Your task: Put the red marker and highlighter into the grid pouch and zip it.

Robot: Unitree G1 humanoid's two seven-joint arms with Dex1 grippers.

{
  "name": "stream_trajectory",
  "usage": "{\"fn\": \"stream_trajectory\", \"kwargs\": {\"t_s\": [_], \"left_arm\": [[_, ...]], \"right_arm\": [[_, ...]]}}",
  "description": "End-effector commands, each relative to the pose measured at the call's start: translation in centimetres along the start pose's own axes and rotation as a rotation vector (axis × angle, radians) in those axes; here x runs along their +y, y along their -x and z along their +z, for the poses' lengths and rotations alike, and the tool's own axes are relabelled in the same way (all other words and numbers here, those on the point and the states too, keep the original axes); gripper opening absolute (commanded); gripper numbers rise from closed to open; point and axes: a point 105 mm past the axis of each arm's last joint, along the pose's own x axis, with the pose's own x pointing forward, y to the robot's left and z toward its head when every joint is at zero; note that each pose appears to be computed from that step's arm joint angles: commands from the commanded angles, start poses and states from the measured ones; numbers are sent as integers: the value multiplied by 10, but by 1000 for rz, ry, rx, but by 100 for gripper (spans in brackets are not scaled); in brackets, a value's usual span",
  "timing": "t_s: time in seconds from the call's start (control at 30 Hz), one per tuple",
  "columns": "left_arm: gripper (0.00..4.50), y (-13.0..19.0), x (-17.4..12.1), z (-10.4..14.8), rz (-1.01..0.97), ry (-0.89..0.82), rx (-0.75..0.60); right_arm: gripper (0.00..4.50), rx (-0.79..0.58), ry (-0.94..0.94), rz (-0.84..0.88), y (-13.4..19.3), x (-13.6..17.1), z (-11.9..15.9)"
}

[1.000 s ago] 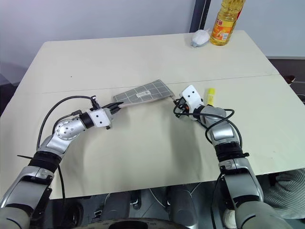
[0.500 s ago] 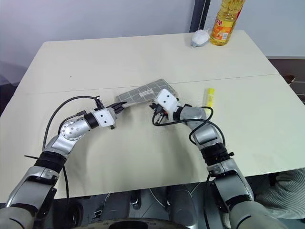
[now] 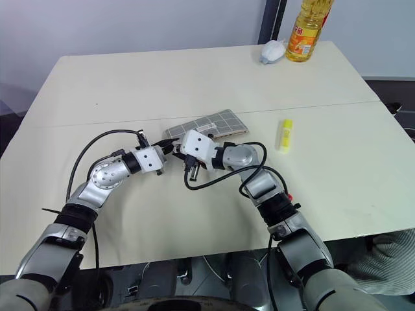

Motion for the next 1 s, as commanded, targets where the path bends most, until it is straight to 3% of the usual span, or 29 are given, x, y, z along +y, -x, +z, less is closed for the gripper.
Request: {"fn": "stream_trajectory", "kwargs": {"t_s": [0.03, 0.1, 0.27, 0.43, 0.57, 0.63, 0.7, 0.77, 1.0], "left_arm": [[0, -5, 10, 11, 35, -38, -34], [0, -4, 12, 10, 42, -34, -27], [0, 6, 19, 2, 77, -28, -7], [0, 12, 22, -1, 90, -19, -1], [0, 12, 22, -2, 94, -13, -1], [0, 9, 22, -2, 92, -13, -5], [0, 5, 22, 1, 86, -12, -17], [0, 2, 20, 2, 75, -16, -26], [0, 2, 21, 2, 80, -16, -26]], "right_arm": [[62, -47, -25, -31, 12, -9, 9], [139, -30, -30, -63, 22, -14, 4], [405, -57, -134, -257, 87, -24, -6], [405, -75, -218, -480, 133, -26, -12], [405, -5, -248, -797, 167, -48, -27], [405, 36, -289, -936, 179, -58, -37], [405, 179, -291, -1028, 184, -65, -58], [405, 325, -318, -1068, 189, -68, -80], [405, 436, -564, -1171, 210, -76, -112]]}}
